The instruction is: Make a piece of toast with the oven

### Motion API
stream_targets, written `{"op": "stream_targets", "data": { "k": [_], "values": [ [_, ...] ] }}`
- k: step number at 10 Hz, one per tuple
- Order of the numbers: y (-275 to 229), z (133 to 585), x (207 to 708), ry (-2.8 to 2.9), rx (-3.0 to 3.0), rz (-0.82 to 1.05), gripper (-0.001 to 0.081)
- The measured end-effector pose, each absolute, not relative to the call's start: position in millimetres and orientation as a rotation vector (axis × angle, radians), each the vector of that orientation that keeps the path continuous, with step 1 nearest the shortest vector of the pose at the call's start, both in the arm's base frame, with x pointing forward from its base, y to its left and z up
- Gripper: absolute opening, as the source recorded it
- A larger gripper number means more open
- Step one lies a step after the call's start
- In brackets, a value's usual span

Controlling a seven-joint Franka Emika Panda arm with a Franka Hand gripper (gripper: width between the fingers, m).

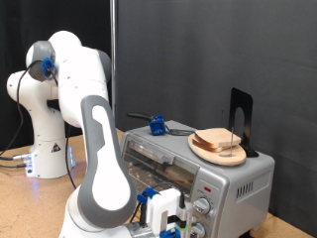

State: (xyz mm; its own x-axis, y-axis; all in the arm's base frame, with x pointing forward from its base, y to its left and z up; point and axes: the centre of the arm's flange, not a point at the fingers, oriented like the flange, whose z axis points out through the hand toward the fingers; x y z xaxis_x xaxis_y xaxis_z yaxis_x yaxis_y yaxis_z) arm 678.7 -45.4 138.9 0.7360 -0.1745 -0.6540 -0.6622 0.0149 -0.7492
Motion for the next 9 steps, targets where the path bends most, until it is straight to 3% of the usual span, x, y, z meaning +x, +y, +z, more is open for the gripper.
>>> {"op": "stream_targets", "data": {
  "k": [1,2,3,9],
  "values": [
    [-46.0,134.7,678.2,0.713,-1.543,0.432,0.0151],
    [-47.9,133.6,677.9,0.715,-1.545,0.430,0.0151],
    [-47.7,136.8,678.0,0.694,-1.541,0.427,0.0035],
    [-48.4,143.8,677.4,0.460,-1.598,0.203,0.0005]
  ]
}}
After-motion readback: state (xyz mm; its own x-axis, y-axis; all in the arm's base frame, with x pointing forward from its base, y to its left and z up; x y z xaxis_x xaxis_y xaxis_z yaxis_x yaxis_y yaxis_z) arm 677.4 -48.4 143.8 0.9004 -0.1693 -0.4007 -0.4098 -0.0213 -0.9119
